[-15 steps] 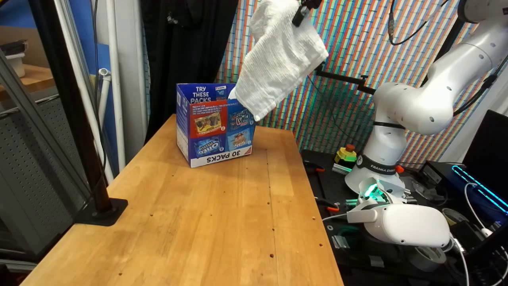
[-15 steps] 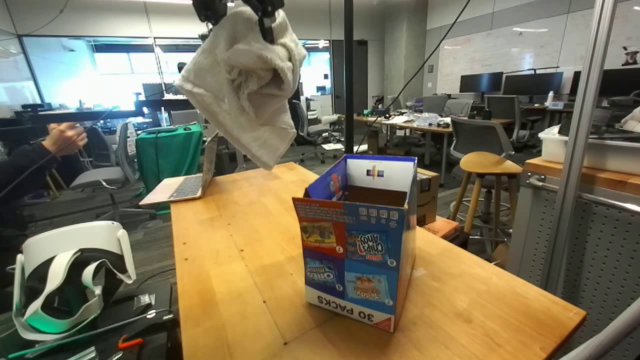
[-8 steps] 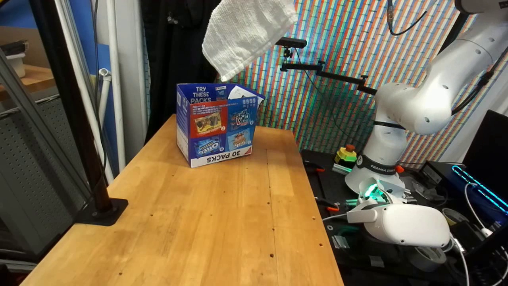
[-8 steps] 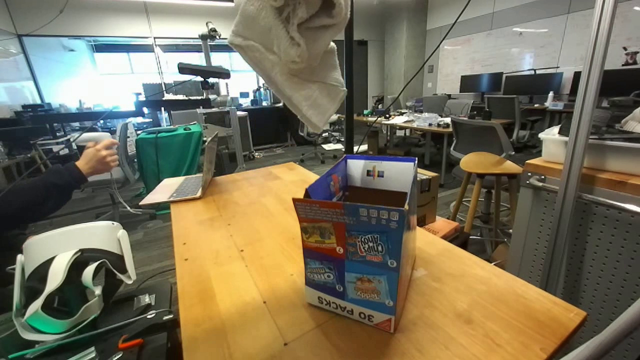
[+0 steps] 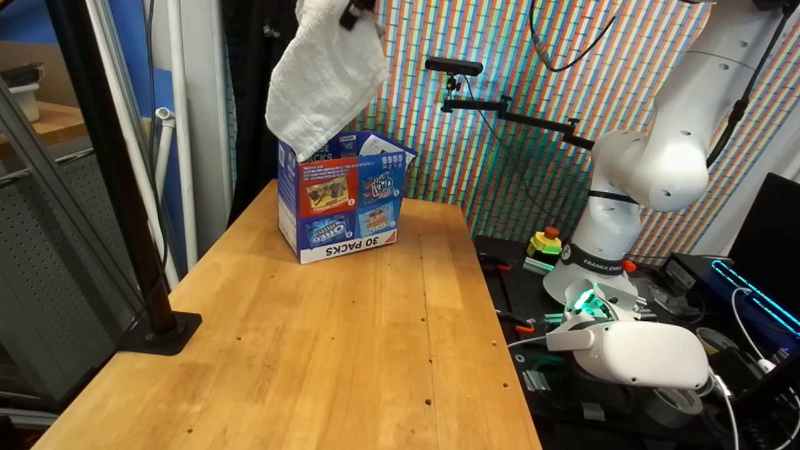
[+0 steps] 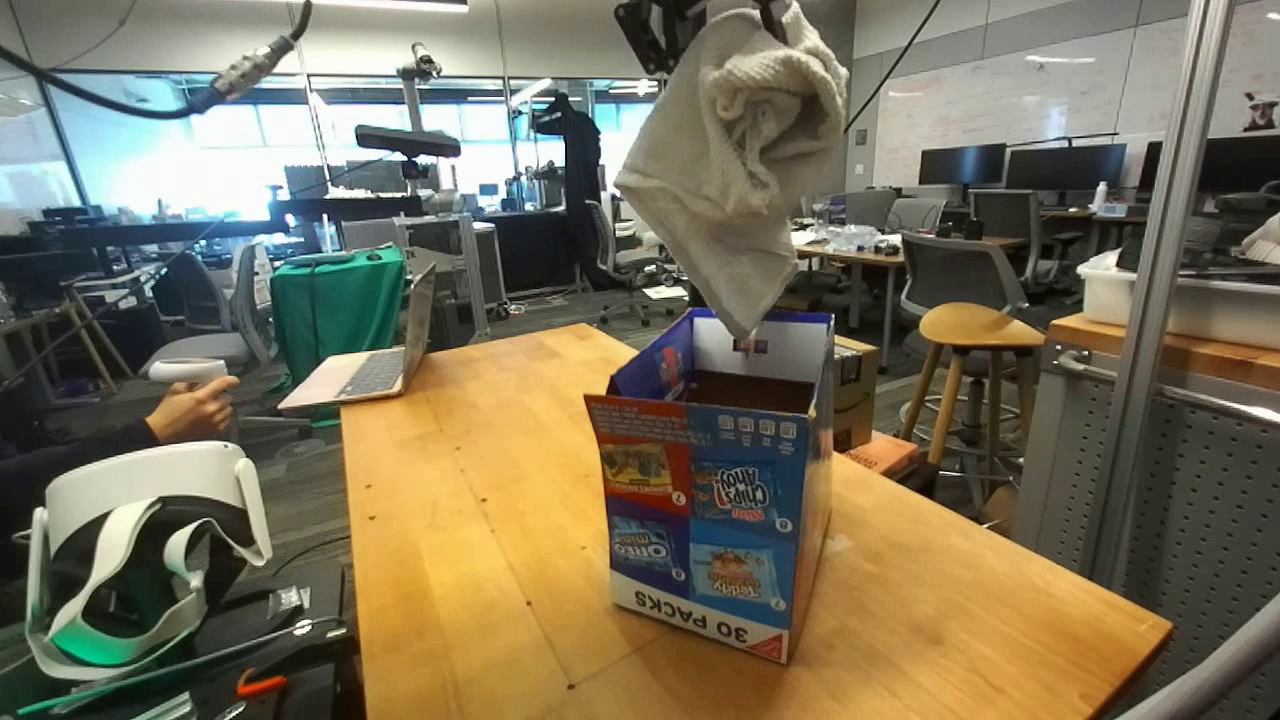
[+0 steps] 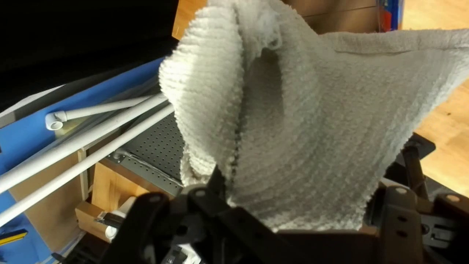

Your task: Put the green object on the towel, then fold the towel and put it in the box

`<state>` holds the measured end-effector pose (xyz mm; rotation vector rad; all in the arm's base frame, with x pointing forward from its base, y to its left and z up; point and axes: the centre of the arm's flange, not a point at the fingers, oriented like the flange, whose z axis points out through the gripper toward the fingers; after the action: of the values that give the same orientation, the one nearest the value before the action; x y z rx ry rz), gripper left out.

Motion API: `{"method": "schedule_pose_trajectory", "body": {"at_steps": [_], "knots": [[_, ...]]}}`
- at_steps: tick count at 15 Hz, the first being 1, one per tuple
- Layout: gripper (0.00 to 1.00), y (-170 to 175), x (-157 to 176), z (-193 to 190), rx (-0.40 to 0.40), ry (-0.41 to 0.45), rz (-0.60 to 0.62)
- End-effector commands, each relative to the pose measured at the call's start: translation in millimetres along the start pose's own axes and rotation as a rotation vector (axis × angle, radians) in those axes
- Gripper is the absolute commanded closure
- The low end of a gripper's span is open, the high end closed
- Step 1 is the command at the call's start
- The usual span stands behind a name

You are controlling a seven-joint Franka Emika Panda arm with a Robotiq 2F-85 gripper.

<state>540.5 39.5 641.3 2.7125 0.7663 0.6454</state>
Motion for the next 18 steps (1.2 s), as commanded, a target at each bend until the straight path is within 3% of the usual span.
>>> {"method": "schedule_pose_trajectory", "body": {"at_steps": [1,7,15,18], "knots": [[0.47,-6,18,45,-0.028,-0.037,-0.038],[0.47,-39,-25,114,0.038,-0.128,-0.092],[0.47,-30,-126,193,0.099,-0.268,-0.015],[0.47,-27,-155,208,0.117,-0.298,0.012]]}}
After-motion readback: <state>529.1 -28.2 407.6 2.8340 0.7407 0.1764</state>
